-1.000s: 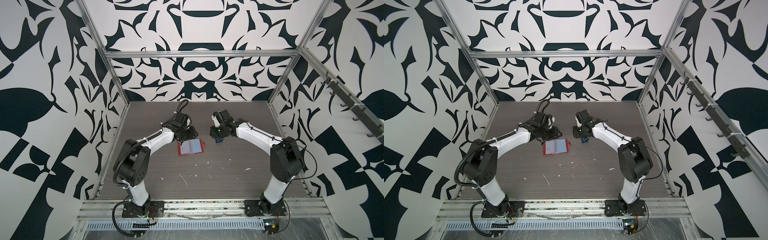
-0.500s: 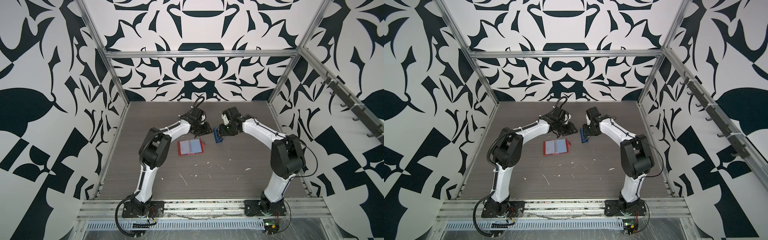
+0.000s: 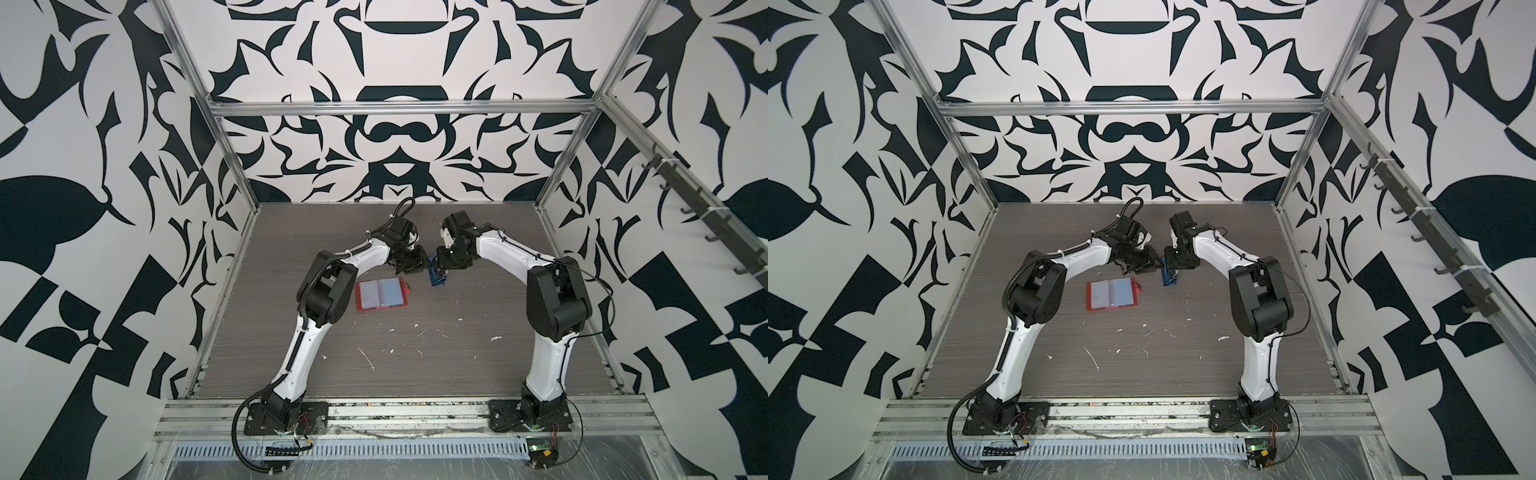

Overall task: Insert credit cards into a card holder
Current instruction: Pick up the credit card from the storage box.

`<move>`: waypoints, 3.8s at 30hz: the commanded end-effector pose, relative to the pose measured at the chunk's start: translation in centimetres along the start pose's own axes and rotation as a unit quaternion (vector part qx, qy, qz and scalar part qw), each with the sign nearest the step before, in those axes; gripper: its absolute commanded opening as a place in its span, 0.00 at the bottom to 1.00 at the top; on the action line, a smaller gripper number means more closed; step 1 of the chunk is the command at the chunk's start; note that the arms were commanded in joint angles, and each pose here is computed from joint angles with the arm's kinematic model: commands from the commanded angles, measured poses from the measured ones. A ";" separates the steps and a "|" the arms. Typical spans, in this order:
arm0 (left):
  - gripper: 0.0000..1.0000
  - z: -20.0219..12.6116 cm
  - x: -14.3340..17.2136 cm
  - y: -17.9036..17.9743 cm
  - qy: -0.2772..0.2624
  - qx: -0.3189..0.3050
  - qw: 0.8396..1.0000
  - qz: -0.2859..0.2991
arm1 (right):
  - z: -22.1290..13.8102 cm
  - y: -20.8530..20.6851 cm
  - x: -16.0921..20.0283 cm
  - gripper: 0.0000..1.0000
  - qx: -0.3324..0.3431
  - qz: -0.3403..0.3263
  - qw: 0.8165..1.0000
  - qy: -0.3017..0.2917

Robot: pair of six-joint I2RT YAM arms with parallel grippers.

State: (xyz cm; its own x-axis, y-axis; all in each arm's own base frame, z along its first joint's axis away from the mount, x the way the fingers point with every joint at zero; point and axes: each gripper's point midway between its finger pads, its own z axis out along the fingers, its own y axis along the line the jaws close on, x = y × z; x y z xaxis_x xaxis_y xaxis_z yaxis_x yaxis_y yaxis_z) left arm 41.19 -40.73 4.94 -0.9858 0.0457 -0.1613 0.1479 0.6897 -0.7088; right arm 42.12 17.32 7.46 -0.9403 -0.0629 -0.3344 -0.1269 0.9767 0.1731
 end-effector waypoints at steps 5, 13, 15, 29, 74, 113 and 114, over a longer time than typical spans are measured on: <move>0.38 1.4 0.5 0.1 0.027 0.015 0.999 -0.019 | -1.0 0.2 -1.7 0.43 -0.002 -0.006 1.000 -0.017; 0.37 2.3 0.9 0.7 0.039 0.014 0.999 -0.032 | -0.3 0.0 -1.9 0.42 -0.002 -0.002 1.000 -0.011; 0.36 2.5 1.0 1.0 0.042 0.012 0.998 -0.036 | -0.2 -0.1 -1.9 0.42 -0.001 -0.002 1.000 -0.010; 0.27 3.1 1.6 2.1 0.056 -0.006 0.997 -0.052 | 0.7 -0.8 -1.7 0.40 0.015 0.000 1.000 0.003; 0.25 3.3 2.2 3.1 0.069 -0.046 0.995 -0.055 | -1.0 -2.0 -1.6 0.35 0.031 0.009 0.999 0.003; 0.24 3.4 2.6 3.5 0.071 -0.050 0.995 -0.058 | -3.2 -2.0 -1.7 0.21 0.030 0.006 0.999 -0.008; 0.24 3.4 2.6 3.6 0.072 -0.051 0.994 -0.058 | -3.2 -2.1 -1.8 0.22 0.030 0.006 0.999 -0.008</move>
State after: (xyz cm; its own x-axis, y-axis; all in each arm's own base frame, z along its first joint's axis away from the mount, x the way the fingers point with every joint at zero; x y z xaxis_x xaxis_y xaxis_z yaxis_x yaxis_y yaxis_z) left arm 41.12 -42.32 3.33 -0.9955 0.0645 -0.0693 0.0947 0.6878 -0.7197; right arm 42.98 15.75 8.50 -0.9474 -0.0515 -0.3158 -0.1030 0.9835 0.1487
